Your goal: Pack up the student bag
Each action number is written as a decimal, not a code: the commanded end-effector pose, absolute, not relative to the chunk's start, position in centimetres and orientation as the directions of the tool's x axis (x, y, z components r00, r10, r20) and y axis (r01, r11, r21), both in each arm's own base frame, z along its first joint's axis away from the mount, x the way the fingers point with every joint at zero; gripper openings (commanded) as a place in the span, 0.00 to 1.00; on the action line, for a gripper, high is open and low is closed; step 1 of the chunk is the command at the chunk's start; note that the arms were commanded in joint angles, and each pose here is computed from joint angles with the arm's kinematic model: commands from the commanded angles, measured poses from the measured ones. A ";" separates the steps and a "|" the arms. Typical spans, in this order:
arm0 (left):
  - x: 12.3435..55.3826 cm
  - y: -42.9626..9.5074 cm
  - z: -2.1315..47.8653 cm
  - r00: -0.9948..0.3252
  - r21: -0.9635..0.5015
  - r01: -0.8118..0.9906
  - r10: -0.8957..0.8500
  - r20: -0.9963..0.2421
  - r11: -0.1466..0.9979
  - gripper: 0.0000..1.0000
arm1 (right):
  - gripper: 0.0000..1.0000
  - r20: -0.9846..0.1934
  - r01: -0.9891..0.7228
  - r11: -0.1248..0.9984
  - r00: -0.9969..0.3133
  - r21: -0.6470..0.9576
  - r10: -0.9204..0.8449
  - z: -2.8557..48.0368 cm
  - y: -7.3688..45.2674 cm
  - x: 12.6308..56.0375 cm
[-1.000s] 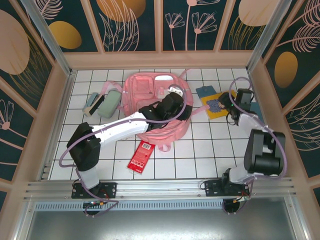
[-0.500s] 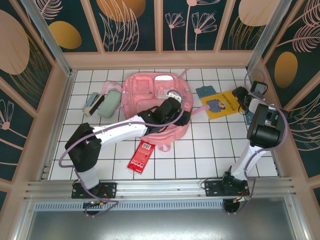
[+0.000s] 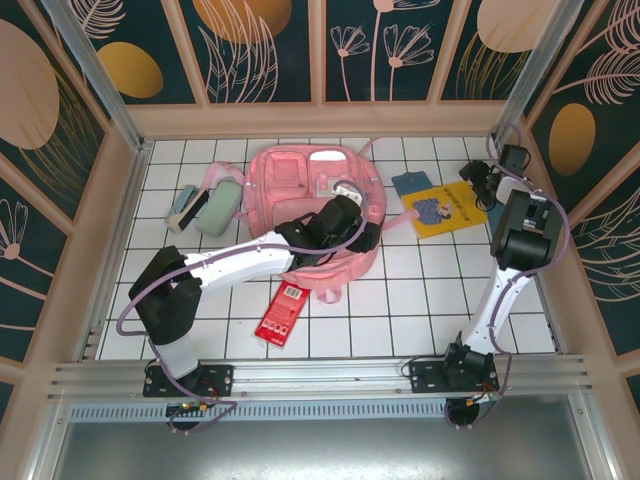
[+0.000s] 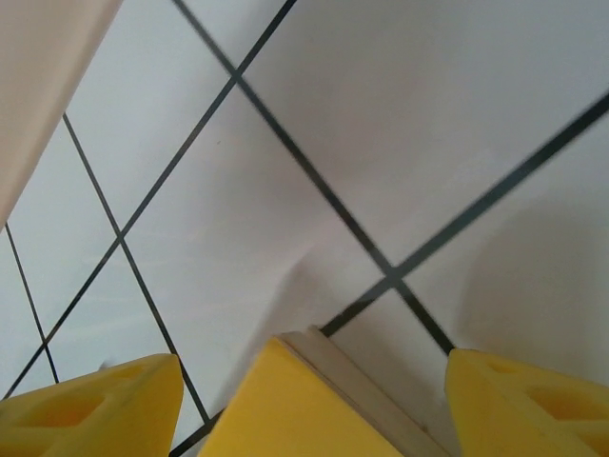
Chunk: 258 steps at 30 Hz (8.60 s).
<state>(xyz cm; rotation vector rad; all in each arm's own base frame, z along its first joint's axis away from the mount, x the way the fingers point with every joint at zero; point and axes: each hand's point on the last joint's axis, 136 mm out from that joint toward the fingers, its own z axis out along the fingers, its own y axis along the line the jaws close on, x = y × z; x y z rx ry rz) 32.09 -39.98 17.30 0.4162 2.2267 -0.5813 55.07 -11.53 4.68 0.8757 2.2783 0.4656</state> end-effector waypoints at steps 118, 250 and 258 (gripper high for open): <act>38.3 -54.1 0.2 -0.816 -0.524 0.551 0.286 -0.503 0.650 0.42 | 0.58 -0.304 0.157 0.496 -0.623 0.854 0.720 6.7 6.3 37.0; 34.9 -34.5 16.3 -0.629 -0.066 0.409 0.229 -0.743 0.910 0.53 | 0.00 -0.644 -0.236 0.617 -0.471 0.751 0.604 23.2 8.2 29.9; 30.7 -31.8 11.6 -0.688 -0.066 0.471 0.320 -0.651 0.880 0.42 | 0.00 -0.615 -0.247 0.583 -0.510 0.774 0.601 21.4 9.3 28.6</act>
